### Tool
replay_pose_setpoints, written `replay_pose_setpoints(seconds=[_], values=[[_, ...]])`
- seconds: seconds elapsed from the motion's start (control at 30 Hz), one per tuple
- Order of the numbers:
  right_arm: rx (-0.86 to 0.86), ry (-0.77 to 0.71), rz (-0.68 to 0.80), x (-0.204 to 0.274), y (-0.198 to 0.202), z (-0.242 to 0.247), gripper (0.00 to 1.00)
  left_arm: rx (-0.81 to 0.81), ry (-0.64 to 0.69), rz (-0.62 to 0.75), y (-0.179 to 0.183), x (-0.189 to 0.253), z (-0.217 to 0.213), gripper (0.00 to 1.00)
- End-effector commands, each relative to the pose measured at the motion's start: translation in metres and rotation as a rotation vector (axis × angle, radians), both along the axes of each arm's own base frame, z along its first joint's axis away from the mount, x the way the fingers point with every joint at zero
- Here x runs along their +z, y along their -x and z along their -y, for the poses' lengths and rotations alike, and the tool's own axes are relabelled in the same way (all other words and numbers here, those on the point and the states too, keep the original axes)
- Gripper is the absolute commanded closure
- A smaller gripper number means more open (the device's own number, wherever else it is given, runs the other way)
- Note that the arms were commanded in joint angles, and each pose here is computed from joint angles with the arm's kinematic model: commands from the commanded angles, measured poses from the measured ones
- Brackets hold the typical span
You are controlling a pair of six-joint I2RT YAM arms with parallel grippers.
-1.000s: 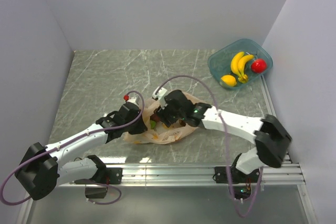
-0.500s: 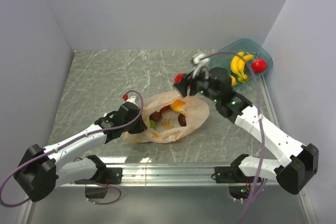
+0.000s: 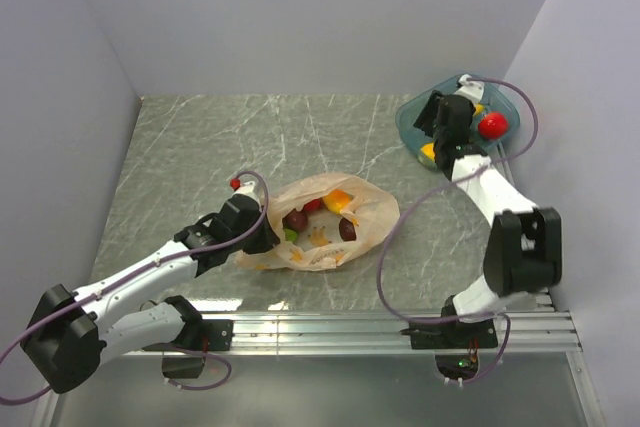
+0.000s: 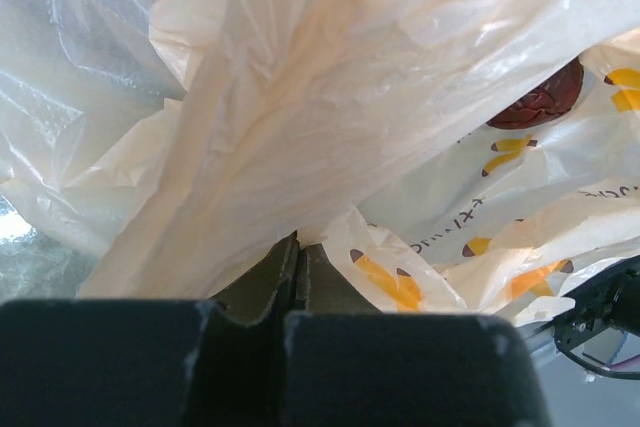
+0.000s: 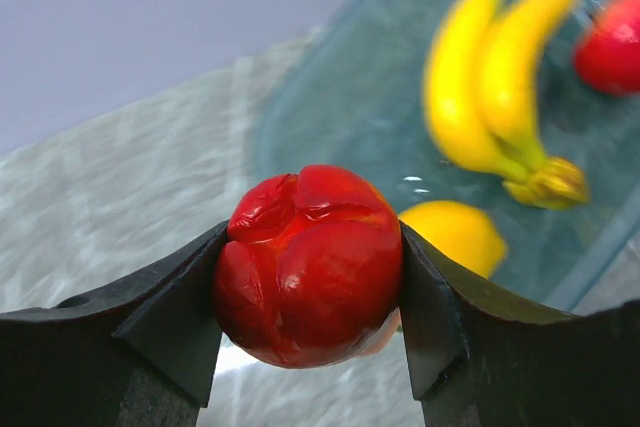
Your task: Untie the knot of the plastic bag and take out the fruit
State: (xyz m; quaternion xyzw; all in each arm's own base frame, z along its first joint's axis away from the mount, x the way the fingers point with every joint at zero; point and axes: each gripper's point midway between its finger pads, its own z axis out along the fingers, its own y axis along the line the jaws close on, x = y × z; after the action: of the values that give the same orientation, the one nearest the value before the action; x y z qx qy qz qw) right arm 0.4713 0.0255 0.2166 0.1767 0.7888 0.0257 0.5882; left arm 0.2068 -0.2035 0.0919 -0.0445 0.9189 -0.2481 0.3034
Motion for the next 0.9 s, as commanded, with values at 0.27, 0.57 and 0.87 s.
replay_pose_setpoints(seconds=[0.27, 0.57, 0.87], values=[[-0.176, -0.076, 0.007, -0.002, -0.069, 0.045, 0.04, -0.001, 0.033, 0.016, 0.000, 0.003, 0.003, 1.00], [-0.093, -0.089, 0.033, 0.022, -0.053, 0.028, 0.03, 0.003, 0.033, 0.017, 0.000, 0.003, 0.002, 0.99], [0.339, 0.003, 0.084, 0.064, 0.047, -0.110, 0.15, 0.007, 0.020, 0.027, -0.001, 0.004, 0.000, 0.99]])
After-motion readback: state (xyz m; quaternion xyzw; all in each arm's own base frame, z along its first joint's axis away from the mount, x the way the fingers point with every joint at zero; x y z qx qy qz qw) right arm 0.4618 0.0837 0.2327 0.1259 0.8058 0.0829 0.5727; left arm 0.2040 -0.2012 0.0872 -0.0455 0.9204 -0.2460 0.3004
